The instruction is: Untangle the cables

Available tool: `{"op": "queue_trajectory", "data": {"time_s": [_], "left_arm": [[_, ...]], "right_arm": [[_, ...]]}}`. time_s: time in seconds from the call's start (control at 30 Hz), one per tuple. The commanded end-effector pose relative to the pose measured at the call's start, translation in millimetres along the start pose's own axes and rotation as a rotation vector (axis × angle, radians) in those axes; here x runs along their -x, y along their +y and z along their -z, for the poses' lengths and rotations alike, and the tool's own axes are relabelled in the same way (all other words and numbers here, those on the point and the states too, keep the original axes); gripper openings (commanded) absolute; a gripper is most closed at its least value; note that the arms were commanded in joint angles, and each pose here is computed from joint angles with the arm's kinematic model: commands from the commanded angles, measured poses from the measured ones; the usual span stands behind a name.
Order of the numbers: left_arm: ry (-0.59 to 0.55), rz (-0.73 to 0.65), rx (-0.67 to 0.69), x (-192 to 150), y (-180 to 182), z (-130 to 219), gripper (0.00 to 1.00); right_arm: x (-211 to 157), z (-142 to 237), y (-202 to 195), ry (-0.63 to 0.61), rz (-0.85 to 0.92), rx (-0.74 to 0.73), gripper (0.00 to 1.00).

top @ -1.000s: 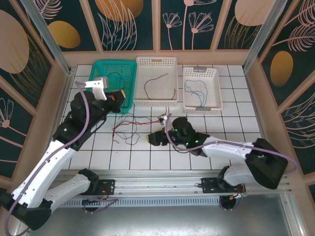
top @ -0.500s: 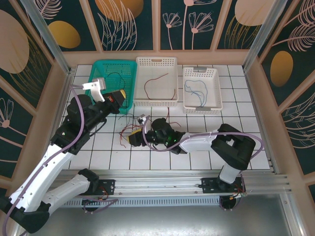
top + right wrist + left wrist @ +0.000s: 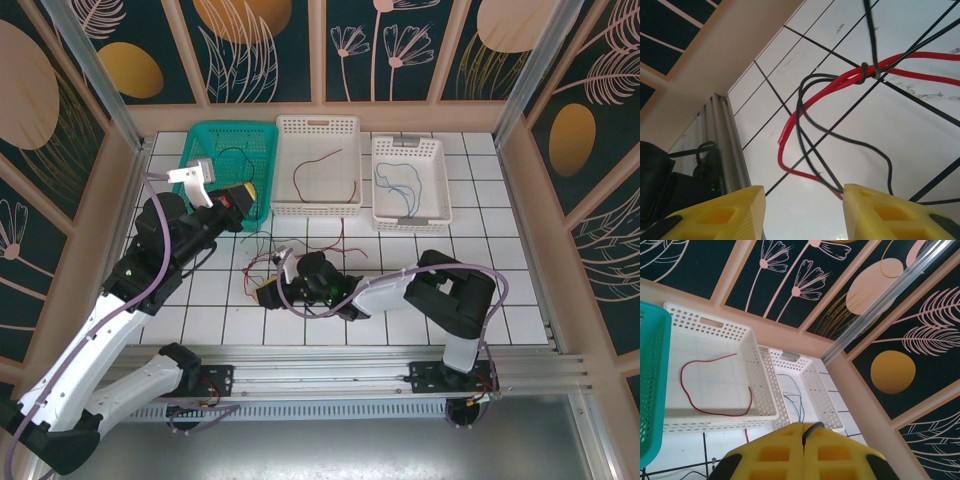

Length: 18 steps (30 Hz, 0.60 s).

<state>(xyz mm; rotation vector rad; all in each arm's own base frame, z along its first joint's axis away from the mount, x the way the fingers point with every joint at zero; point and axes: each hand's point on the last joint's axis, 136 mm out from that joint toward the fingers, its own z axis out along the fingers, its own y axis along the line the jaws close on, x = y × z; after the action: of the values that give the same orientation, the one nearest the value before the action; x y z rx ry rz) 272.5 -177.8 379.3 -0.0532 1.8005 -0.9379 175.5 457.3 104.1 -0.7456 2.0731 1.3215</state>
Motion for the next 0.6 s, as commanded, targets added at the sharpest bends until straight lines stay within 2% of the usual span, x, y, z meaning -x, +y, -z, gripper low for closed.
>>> {"op": "queue_trajectory", "data": {"time_s": [0.0,0.4,0.43,0.53,0.57], "left_arm": [[-0.039,0.009,-0.028,11.3,-10.5,5.4,0.0],[-0.05,0.0,-0.012,14.3,-9.4,8.2,0.0],[-0.051,-0.002,-0.011,14.5,-9.1,8.2,0.0],[-0.053,-0.01,0.001,14.5,-7.1,9.5,0.0],[-0.057,-0.017,0.008,15.3,-6.2,11.1,0.0]], "right_arm": [[22.8,-6.7,8.0,-0.076,0.032,0.006,0.43],[19.0,-16.5,7.7,-0.062,0.021,0.031,0.23],[18.1,-16.5,7.1,-0.061,0.019,0.03,0.19],[19.6,-11.8,4.8,-0.068,0.017,0.015,0.0],[21.0,-7.3,2.6,-0.076,0.016,0.003,0.0]]}}
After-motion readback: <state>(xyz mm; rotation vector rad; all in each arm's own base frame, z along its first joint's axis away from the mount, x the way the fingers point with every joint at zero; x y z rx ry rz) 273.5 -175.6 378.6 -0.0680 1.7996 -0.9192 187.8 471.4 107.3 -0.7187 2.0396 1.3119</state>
